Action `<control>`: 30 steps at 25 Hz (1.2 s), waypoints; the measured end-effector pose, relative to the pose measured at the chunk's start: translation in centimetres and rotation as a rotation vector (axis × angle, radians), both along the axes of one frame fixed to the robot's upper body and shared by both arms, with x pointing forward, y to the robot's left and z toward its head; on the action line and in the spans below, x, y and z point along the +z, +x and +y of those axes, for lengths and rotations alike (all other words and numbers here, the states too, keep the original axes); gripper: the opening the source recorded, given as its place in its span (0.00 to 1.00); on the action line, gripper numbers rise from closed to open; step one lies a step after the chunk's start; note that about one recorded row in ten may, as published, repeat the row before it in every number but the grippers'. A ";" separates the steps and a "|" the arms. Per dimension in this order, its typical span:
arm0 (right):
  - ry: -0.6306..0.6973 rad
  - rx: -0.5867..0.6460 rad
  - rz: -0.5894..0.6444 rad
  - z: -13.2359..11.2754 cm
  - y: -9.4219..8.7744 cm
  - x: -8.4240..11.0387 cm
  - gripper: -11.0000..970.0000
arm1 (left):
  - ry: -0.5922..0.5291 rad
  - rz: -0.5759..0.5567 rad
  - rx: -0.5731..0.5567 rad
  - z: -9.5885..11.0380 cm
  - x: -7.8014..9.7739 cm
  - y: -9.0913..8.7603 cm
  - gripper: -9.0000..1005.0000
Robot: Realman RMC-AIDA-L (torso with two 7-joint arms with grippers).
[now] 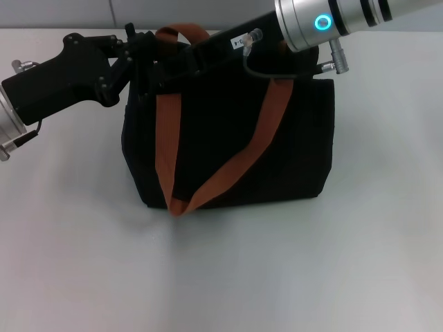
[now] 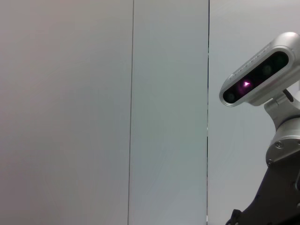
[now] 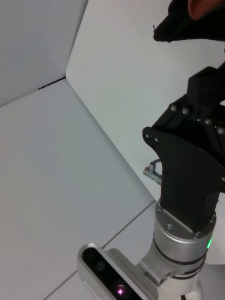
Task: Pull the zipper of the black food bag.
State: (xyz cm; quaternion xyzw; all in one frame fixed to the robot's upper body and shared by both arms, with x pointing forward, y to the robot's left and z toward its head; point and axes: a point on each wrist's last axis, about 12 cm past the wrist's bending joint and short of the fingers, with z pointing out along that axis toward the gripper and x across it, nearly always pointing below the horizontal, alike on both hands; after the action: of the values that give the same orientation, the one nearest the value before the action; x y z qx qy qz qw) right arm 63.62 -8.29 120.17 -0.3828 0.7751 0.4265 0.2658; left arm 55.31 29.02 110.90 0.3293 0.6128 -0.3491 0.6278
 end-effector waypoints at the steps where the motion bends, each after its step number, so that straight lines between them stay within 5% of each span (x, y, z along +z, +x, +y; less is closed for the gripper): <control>1: 0.000 0.000 0.000 0.0 0.0 0.0 0.23 | 0.000 0.000 0.000 0.0 0.0 0.0 0.05; 30: 0.022 -0.015 0.011 -0.2 -0.1 -0.1 0.10 | -0.017 0.001 0.023 0.3 0.0 0.0 0.06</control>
State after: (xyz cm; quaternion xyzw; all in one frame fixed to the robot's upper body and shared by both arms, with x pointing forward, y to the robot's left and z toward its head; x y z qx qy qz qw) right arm 63.53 -8.50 120.05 -0.3716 0.7746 0.4352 0.2693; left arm 55.28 29.33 110.88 0.3166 0.6138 -0.3473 0.6344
